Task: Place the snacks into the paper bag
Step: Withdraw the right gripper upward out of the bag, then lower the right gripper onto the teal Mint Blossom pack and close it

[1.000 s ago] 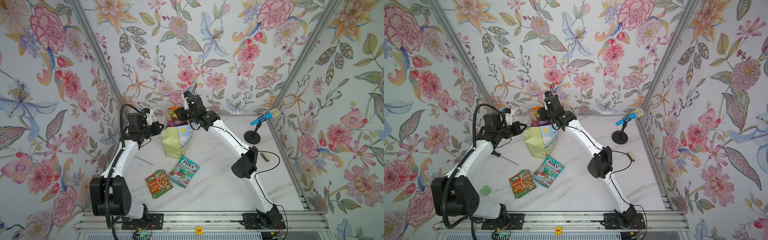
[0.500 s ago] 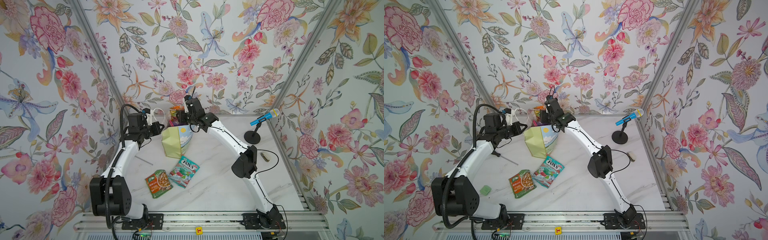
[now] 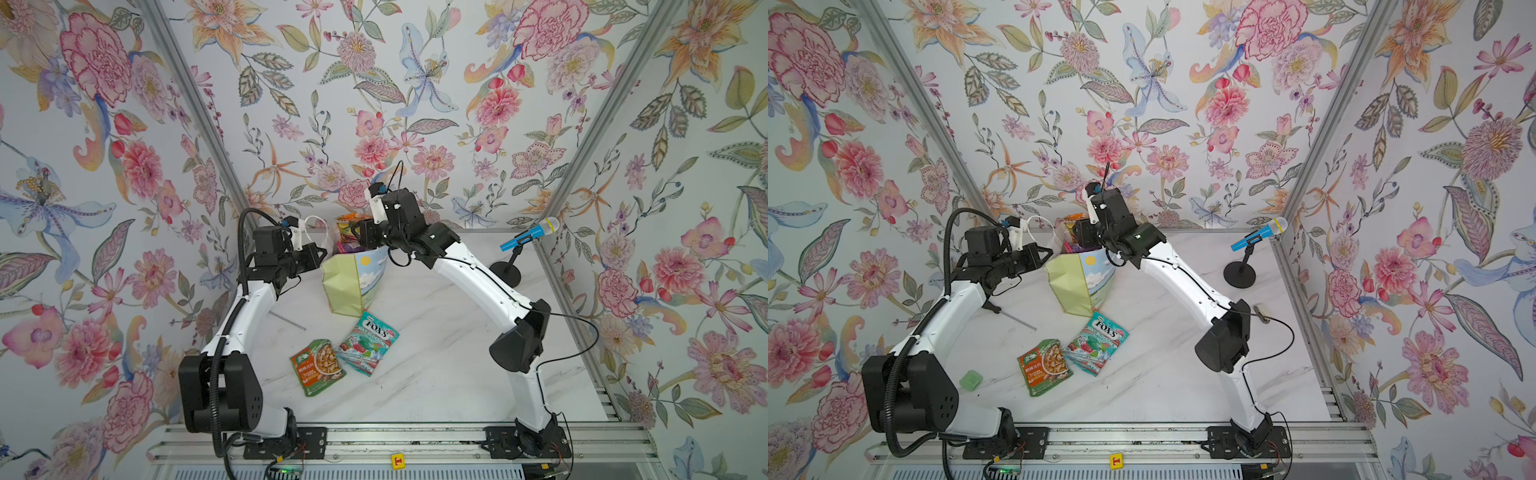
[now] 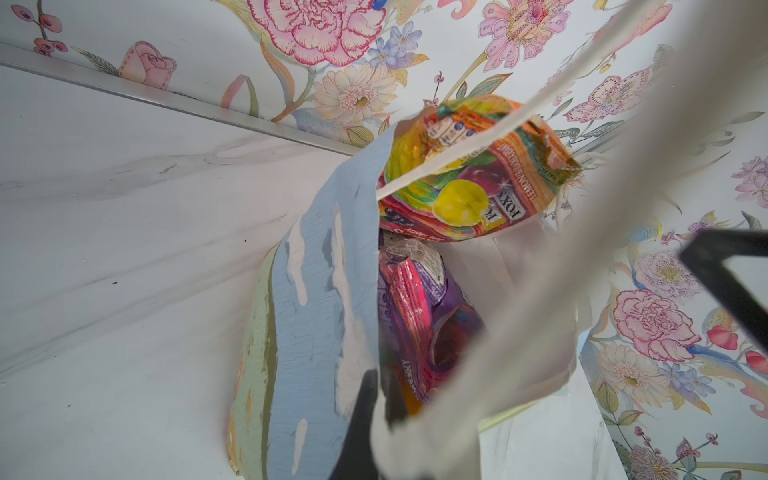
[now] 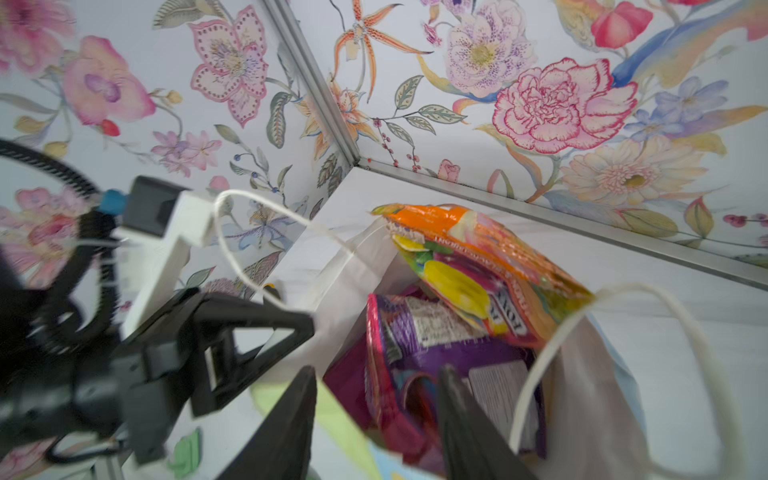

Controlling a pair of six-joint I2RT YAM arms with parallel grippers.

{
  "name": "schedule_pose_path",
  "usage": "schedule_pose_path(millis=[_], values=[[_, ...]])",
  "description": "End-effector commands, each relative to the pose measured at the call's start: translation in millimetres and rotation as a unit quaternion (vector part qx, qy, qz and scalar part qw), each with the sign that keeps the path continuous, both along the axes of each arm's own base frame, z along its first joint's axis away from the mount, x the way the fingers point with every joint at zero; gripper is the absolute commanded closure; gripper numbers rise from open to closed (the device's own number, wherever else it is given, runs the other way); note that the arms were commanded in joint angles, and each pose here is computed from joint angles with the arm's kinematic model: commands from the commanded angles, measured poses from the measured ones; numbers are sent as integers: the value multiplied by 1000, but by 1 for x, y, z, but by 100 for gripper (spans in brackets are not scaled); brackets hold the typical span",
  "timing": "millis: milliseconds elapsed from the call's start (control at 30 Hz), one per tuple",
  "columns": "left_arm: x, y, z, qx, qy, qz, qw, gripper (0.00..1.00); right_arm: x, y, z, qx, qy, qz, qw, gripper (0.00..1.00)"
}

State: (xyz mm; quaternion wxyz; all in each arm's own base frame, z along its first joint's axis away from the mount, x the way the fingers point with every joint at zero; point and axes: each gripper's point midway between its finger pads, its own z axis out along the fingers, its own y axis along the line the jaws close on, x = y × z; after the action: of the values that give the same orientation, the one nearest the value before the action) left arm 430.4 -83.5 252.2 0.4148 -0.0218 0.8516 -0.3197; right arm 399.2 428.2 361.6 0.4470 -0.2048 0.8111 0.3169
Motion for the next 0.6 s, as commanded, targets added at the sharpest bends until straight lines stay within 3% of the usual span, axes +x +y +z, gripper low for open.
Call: schedule_pose_path(millis=[0, 100, 300, 567], values=[[-5, 5, 10, 4, -13, 1, 1000, 100, -25, -20, 16, 30, -19, 23, 999, 50], [-5, 6, 11, 4, -14, 3, 1000, 100, -42, -51, -12, 39, 15, 12, 999, 49], [-3, 9, 13, 8, -15, 7, 1000, 100, -69, -97, -116, -9, 121, -16, 993, 49], [-1, 10, 16, 7, -16, 10, 1000, 100, -107, -93, -227, -36, 235, 39, 970, 47]])
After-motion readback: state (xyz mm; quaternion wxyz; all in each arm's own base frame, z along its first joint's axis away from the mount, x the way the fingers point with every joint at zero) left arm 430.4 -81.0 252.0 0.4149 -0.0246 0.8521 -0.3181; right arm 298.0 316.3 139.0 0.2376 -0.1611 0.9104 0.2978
